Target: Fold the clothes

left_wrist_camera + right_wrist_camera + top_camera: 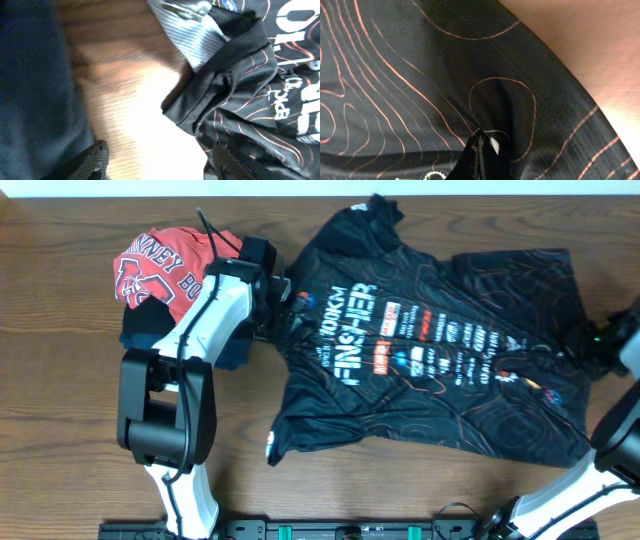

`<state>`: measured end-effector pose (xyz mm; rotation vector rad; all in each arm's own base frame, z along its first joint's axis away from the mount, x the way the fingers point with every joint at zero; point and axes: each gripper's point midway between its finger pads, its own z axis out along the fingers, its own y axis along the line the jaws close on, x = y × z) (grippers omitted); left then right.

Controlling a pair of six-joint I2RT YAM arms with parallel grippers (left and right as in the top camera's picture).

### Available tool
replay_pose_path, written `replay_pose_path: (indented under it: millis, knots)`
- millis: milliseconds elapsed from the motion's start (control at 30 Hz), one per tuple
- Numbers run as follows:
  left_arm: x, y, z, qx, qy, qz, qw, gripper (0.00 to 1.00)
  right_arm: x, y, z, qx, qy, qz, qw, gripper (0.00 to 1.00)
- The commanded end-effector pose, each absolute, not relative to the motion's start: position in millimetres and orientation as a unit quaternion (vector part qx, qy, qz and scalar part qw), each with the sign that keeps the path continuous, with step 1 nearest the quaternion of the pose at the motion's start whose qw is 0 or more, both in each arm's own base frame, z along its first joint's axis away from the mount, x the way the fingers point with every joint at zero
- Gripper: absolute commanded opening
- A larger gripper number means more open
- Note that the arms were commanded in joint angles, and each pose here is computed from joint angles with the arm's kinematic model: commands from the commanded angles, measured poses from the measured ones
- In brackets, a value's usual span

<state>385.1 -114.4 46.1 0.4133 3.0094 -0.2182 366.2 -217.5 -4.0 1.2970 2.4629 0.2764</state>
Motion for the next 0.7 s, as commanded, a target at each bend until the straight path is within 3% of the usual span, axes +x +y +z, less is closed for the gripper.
replay_pose_path:
  millis: [0,300,400,433,500,600,667]
  knots:
    - [387.9,-142.3,49.9,0.14,0.979,-0.141,0.052,0.68,325.0,-241.1,-37.3,0.514,0.847,0.06,0.118,0.01]
    - [379.5,-164.8,25.6,0.169,0.975,-0.141,0.04,0.68,324.0,-243.8,-34.5,0.526,0.835,0.098,0.126,0.01]
    - [374.9,-170.5,10.9,0.176,0.974,-0.139,0.023,0.61,324.6,-243.0,-34.5,0.526,0.835,0.098,0.126,0.01]
    - [373.0,-171.3,5.1,0.176,0.974,-0.138,0.016,0.57,324.6,-242.9,-34.5,0.526,0.835,0.098,0.125,0.01]
    - [371.1,-170.8,-4.5,0.176,0.975,-0.135,0.006,0.36,325.2,-242.2,-34.3,0.527,0.834,0.101,0.126,0.01]
    - [370.0,-168.5,-12.2,0.173,0.976,-0.132,-0.002,0.12,325.5,-241.8,-34.2,0.528,0.834,0.102,0.126,0.01]
    - [369.2,-161.8,-13.5,0.172,0.978,-0.115,-0.006,0.06,325.5,-241.8,-34.2,0.528,0.833,0.102,0.126,0.01]
